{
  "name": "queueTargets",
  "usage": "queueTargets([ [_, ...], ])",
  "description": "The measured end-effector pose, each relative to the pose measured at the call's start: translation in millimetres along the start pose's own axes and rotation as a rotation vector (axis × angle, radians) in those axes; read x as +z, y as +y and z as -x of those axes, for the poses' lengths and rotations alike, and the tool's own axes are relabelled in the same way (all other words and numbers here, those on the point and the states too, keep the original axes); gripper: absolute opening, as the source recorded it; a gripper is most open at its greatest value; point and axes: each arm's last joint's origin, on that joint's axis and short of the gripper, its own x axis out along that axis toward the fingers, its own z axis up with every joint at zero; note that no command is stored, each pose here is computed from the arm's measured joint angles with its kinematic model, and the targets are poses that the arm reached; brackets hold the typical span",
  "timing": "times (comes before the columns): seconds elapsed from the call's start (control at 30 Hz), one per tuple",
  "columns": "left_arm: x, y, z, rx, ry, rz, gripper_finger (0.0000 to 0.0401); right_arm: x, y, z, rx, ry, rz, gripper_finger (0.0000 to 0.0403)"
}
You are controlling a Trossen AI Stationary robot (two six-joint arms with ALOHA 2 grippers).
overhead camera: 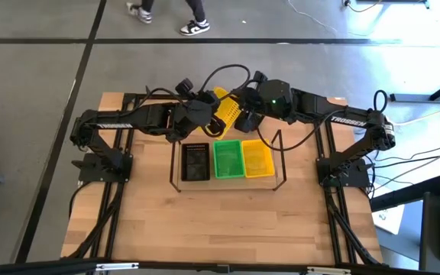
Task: Stack baskets on shelf by color
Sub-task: Stack the yellow bin on top of the yellow bin on the shelf
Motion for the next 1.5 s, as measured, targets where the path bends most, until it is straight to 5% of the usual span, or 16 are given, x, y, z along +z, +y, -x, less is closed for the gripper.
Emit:
queueTargets([
  [0.77, 6.1, -5.0, 48.9, -0.127, -0.082, 0.091, 0.0073, -5.0, -0.2, 0.3, -0.048, 0.062, 0.025, 0.0000],
  [1.13, 7.6, 4.6, 91.2, -0.041, -0.136, 0.082, 0.0073, -13.0, -3.9, 15.3, -0.011, 0.185, 0.110, 0.0000],
  [1.5, 7.4, 24.9, 110.0, -0.053, -0.164, 0.116, 0.0073, -20.6, -21.6, 66.6, 0.378, 0.483, 0.017, 0.0000],
])
